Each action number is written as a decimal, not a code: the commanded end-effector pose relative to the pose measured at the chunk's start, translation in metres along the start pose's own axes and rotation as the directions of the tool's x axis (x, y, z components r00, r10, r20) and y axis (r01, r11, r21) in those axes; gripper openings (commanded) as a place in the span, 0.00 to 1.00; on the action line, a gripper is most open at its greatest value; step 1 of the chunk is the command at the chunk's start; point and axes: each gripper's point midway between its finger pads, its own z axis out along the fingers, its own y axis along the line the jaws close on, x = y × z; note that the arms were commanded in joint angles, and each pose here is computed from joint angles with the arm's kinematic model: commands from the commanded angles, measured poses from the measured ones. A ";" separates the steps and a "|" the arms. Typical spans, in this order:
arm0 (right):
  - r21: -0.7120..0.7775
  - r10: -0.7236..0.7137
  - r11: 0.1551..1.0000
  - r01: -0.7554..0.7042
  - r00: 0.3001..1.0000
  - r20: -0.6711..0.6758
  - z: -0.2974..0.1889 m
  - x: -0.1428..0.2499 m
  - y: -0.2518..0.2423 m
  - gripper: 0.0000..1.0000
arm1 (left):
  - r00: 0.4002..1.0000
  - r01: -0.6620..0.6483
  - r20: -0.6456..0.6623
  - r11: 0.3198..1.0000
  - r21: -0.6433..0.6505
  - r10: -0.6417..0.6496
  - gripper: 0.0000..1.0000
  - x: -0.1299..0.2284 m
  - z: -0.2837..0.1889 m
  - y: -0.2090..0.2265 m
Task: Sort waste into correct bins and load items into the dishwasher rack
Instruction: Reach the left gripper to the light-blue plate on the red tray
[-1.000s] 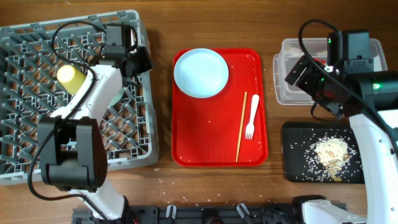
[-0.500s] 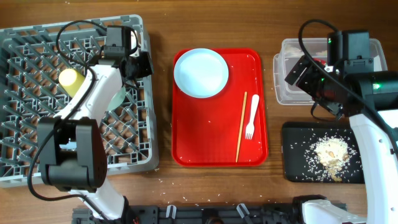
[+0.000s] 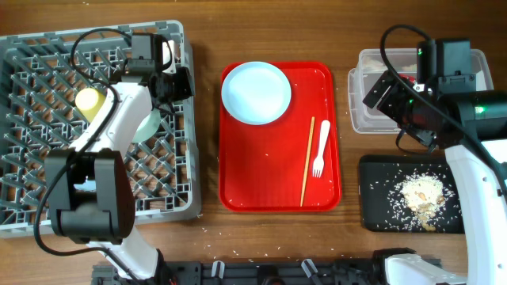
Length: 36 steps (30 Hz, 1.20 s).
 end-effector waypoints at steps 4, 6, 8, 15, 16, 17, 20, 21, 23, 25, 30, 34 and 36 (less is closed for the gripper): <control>0.019 -0.009 1.000 0.009 1.000 0.007 0.002 -0.003 -0.003 1.00 | 0.998 -0.059 0.036 0.989 0.133 0.055 0.88 -0.012 -0.017 -0.033; 0.018 -0.009 1.000 0.009 1.000 0.007 0.002 -0.003 -0.003 1.00 | 0.998 -0.057 0.044 0.995 0.080 0.053 0.92 -0.014 -0.019 -0.025; 0.018 -0.009 1.000 0.009 1.000 0.007 0.002 -0.003 -0.003 1.00 | 0.997 -0.053 0.053 0.998 0.021 0.052 0.92 -0.015 -0.024 -0.016; 0.018 -0.010 1.000 0.010 1.000 0.007 0.002 -0.003 -0.003 1.00 | 0.986 -0.064 0.154 0.998 -0.026 0.067 0.80 -0.032 -0.066 -0.019; 0.018 -0.009 1.000 0.009 1.000 0.007 0.002 -0.003 -0.003 1.00 | 0.984 -0.066 0.166 0.998 -0.023 0.069 0.71 -0.033 -0.072 -0.021; 0.018 -0.009 1.000 0.009 1.000 0.007 0.002 -0.003 -0.003 1.00 | 0.983 -0.067 0.171 0.998 -0.021 0.070 0.65 -0.033 -0.077 -0.022; 0.018 -0.009 1.000 0.009 1.000 0.007 0.002 -0.003 -0.003 1.00 | 0.989 -0.067 0.133 0.998 0.013 0.065 0.54 -0.021 -0.087 -0.029; 0.018 -0.009 1.000 0.009 1.000 0.007 0.002 -0.003 -0.003 1.00 | 0.992 -0.068 0.108 0.996 0.052 0.062 0.53 -0.014 -0.090 -0.035; 0.018 -0.009 1.000 0.009 1.000 0.007 0.002 -0.003 -0.003 0.99 | 0.997 -0.067 0.056 0.985 0.157 0.059 0.56 0.000 -0.097 -0.053; 0.018 -0.009 1.000 0.009 1.000 0.007 0.002 -0.003 -0.003 1.00 | 0.998 -0.059 0.010 0.966 0.251 0.059 0.61 0.012 -0.105 -0.069; 0.019 -0.009 1.000 0.008 1.000 0.007 0.002 -0.003 -0.003 1.00 | 0.983 0.039 -0.181 0.929 0.367 0.031 0.54 0.059 -0.128 -0.087; 0.018 -0.009 1.000 0.009 1.000 0.007 0.002 -0.003 -0.003 1.00 | 0.955 0.091 -0.296 0.929 0.359 0.021 0.06 0.086 -0.135 -0.086; 0.019 -0.009 1.000 0.009 1.000 0.007 0.002 -0.003 -0.003 1.00 | 0.951 0.058 -0.304 0.929 0.366 0.060 0.04 0.092 -0.136 -0.084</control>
